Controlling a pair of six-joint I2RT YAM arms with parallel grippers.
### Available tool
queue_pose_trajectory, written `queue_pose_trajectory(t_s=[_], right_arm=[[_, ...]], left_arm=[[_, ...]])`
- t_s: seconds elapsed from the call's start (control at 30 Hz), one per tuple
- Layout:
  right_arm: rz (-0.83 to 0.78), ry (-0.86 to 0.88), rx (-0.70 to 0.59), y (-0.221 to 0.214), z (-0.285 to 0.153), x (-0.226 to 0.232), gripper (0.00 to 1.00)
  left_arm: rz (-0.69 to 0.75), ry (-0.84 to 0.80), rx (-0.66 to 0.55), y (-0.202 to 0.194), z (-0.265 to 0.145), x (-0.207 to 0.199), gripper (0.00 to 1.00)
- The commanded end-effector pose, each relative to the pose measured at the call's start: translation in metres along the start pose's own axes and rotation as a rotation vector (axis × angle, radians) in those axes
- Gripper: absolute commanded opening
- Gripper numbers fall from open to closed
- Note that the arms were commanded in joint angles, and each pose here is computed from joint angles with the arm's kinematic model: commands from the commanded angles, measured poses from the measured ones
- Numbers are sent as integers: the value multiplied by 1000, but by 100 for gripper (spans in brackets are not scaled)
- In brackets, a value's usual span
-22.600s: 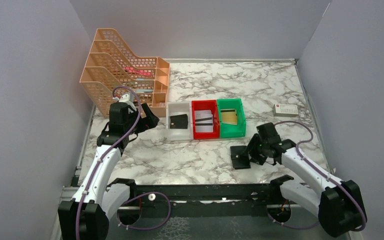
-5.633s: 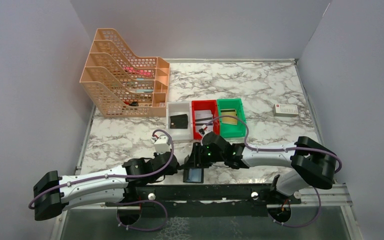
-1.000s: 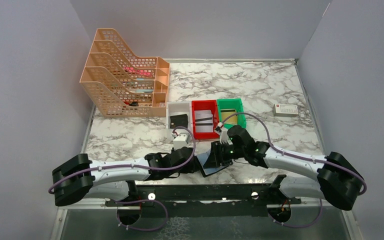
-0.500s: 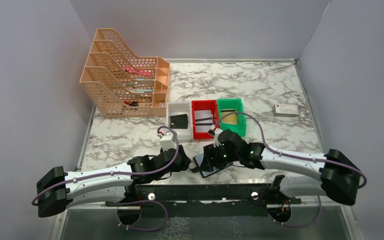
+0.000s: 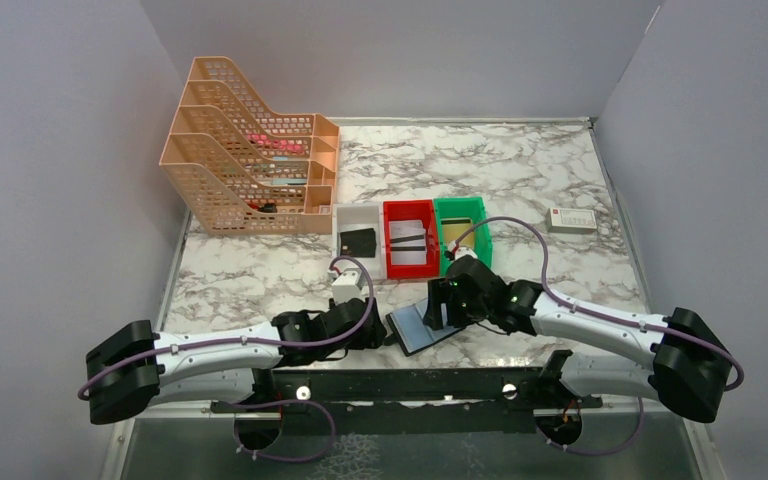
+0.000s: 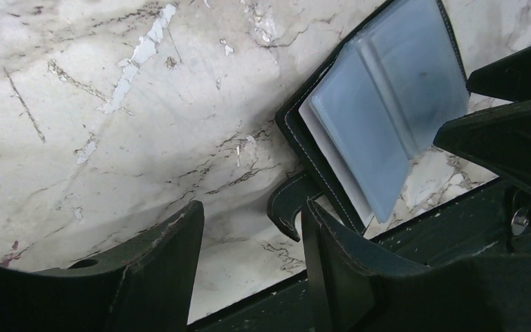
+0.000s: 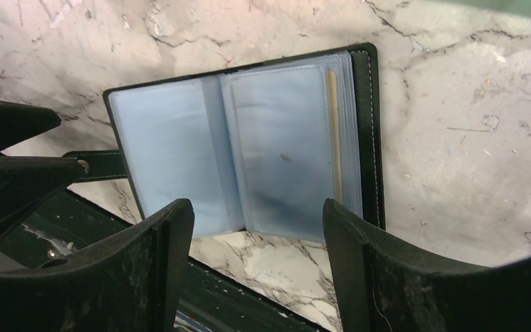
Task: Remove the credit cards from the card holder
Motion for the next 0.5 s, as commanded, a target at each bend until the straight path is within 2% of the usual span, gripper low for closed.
queue_pose_trajectory(t_s=[0.0,0.17,0.47], right_arm=[[19,-35,0,-3,1,-9,73],[17,-15,16,-7,1,-8,72],[21,-82,2,-6,6,-18,72]], left_arm=[[11,-42,30,-2,0,-9,57],[15,-37,33,-3,1,-7,58],[34,-29,53,-5,3,-8,58]])
Point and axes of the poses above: each gripper's point midway between its finger pads, its own z axis out along the fingers, its own x axis along the line the jaws close on, y = z × x, the point moved 3 cm from there along -z, back along the fingers, and after that the axes turned 9 degrees about z, right-handed, at the moved point
